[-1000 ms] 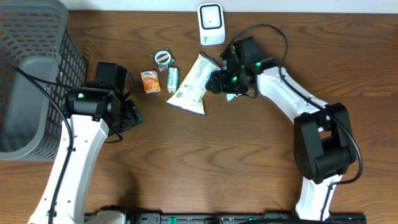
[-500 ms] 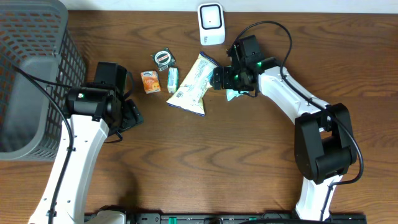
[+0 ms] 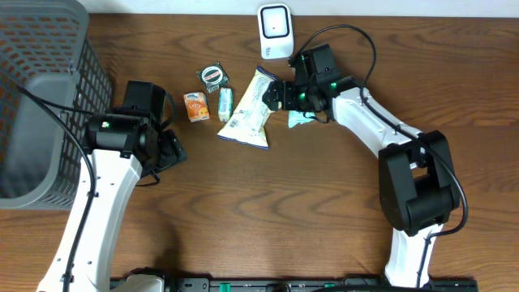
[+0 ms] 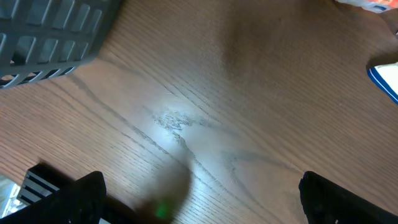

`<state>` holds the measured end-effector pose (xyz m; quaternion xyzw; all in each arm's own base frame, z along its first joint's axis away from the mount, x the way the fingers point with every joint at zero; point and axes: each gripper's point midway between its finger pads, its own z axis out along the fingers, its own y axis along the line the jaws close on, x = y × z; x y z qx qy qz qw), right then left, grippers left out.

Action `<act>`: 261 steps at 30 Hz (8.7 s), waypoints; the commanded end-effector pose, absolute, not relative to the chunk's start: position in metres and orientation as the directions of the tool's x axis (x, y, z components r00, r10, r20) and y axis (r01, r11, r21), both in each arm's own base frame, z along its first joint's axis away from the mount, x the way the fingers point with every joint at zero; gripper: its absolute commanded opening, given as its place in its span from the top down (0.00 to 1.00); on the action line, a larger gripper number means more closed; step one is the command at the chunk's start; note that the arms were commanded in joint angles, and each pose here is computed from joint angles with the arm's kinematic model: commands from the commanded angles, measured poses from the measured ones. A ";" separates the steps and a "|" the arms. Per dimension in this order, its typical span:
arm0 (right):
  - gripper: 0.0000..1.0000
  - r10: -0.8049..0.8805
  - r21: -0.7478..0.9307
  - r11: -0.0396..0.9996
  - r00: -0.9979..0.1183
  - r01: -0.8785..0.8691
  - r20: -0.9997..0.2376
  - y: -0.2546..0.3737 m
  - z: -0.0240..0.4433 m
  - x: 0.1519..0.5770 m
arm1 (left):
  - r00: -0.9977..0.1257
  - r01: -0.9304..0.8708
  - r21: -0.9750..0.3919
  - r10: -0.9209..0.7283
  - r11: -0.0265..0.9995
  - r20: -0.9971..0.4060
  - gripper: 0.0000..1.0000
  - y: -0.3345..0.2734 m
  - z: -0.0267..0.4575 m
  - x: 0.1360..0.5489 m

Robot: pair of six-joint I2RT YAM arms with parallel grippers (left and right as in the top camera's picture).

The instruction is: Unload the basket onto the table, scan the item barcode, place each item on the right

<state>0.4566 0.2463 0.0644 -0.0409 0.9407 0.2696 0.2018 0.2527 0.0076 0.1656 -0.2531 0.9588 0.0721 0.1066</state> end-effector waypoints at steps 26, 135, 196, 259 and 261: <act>0.14 -0.024 0.480 0.853 -0.932 -0.208 -0.361 0.304 0.031 0.430 | -0.846 -0.509 0.096 -0.476 0.856 -0.239 0.03 0.010 0.164 0.252; 0.99 0.067 -0.158 0.983 -0.982 0.096 -0.177 0.101 0.037 0.425 | -0.846 -0.509 0.096 -0.476 0.856 -0.239 0.03 0.010 0.164 0.252; 0.30 -0.152 -0.345 0.927 -0.988 -0.148 0.017 0.135 0.038 0.332 | -0.846 -0.509 0.096 -0.476 0.856 -0.239 0.03 0.010 0.164 0.252; 0.04 0.044 0.654 0.753 -0.986 -0.072 -0.159 0.312 0.003 0.454 | -0.846 -0.509 0.096 -0.476 0.856 -0.239 0.02 0.010 0.164 0.252; 0.19 0.043 0.648 0.760 -0.989 -0.059 -0.140 0.311 -0.007 0.451 | -0.846 -0.509 0.096 -0.476 0.856 -0.239 0.02 0.010 0.164 0.252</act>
